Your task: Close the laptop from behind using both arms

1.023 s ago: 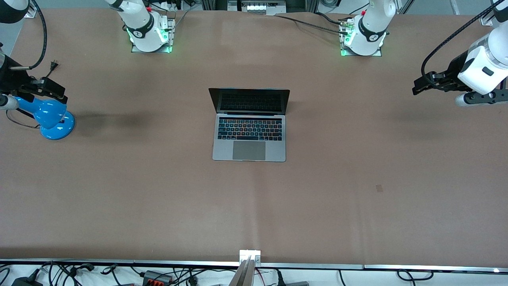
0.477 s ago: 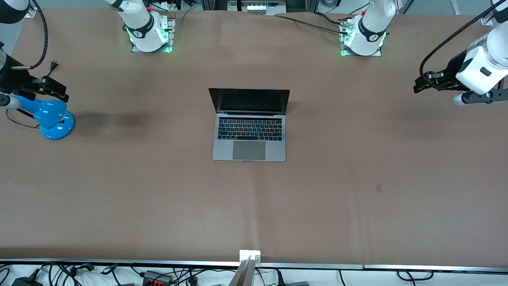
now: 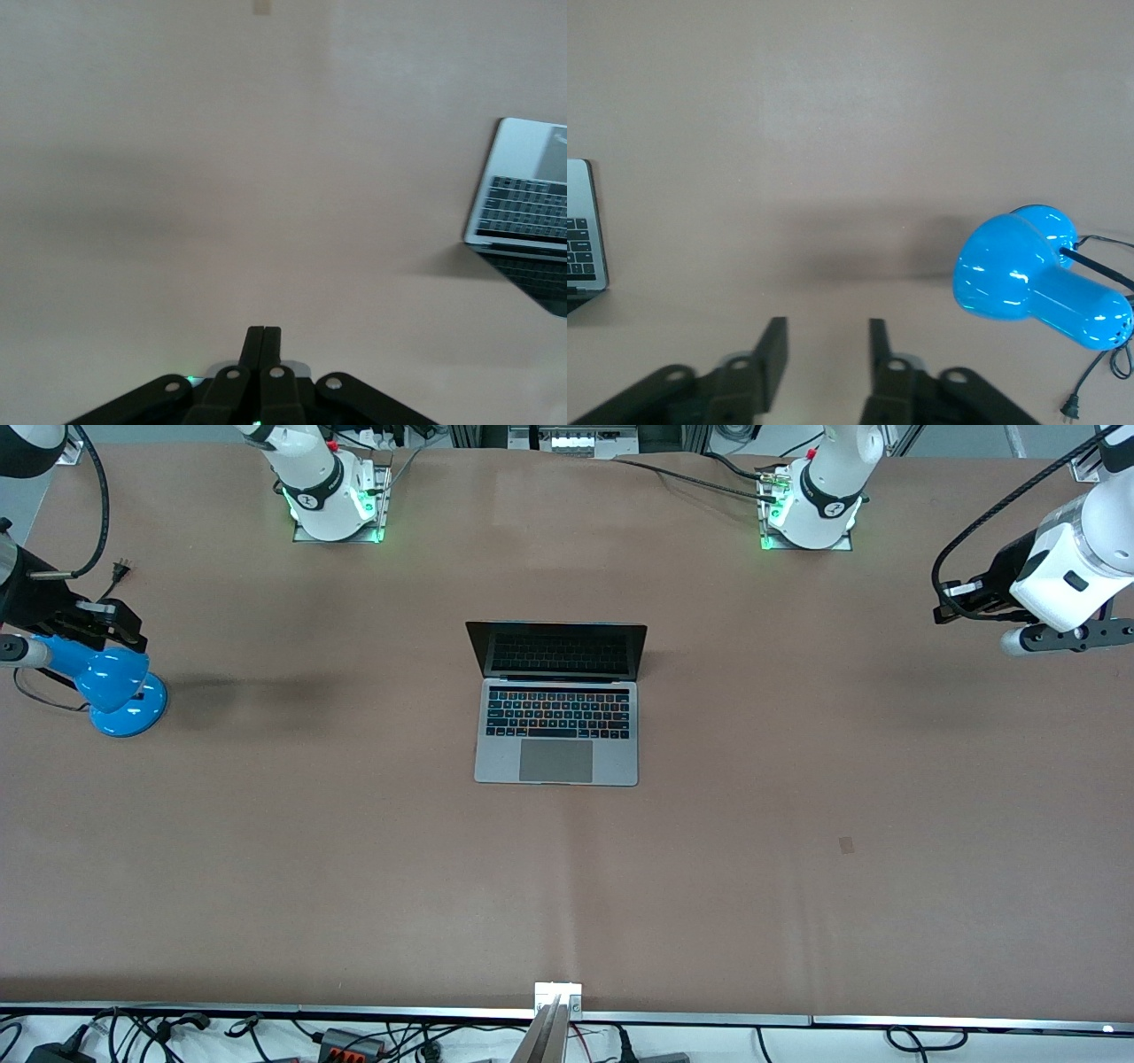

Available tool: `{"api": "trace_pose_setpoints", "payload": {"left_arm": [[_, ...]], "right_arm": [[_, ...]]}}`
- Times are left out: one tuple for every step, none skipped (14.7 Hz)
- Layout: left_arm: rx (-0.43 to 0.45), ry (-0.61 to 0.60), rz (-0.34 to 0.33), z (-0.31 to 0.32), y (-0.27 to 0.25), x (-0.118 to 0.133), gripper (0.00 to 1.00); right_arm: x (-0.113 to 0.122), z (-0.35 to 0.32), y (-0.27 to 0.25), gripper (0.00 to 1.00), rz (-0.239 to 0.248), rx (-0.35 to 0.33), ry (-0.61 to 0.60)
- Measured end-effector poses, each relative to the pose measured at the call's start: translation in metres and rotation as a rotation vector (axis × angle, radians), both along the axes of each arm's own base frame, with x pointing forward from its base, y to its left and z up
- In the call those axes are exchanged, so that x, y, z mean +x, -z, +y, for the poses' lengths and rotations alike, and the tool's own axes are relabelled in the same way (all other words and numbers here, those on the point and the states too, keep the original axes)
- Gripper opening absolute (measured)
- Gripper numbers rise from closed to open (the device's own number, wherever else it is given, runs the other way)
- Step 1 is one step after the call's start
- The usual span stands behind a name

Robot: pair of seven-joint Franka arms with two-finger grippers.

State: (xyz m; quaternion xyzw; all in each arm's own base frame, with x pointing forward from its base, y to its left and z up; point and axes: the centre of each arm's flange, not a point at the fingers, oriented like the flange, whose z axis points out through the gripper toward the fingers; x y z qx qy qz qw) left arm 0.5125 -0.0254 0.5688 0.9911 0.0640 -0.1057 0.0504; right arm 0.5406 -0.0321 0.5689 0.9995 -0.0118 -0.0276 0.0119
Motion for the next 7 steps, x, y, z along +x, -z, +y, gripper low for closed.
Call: {"api": "trace_pose_setpoints", "payload": {"left_arm": [[-0.010, 0.000, 0.000, -0.002, 0.000, 0.000, 0.01], [-0.014, 0.004, -0.002, -0.005, 0.000, 0.001, 0.01], [-0.015, 0.010, -0.004, -0.008, 0.002, 0.002, 0.01], [-0.018, 0.016, -0.003, -0.012, 0.004, 0.003, 0.01], [-0.037, 0.021, 0.005, -0.019, 0.010, 0.005, 0.01], [-0.082, 0.019, 0.016, -0.028, 0.019, 0.007, 0.01], [-0.129, 0.010, 0.023, -0.037, 0.032, 0.009, 0.01]], "right_arm": [[0.000, 0.002, 0.000, 0.28, 0.001, 0.000, -0.003], [0.000, 0.004, 0.001, 0.19, 0.002, 0.000, -0.008], [0.000, 0.007, 0.001, 0.07, 0.004, 0.000, -0.013], [0.000, 0.009, 0.003, 0.01, 0.009, 0.000, -0.017], [-0.001, 0.013, 0.006, 0.01, 0.024, 0.001, -0.022], [-0.003, 0.019, 0.011, 0.01, 0.049, 0.002, -0.033], [-0.003, 0.029, 0.018, 0.01, 0.074, 0.003, -0.051]]}}
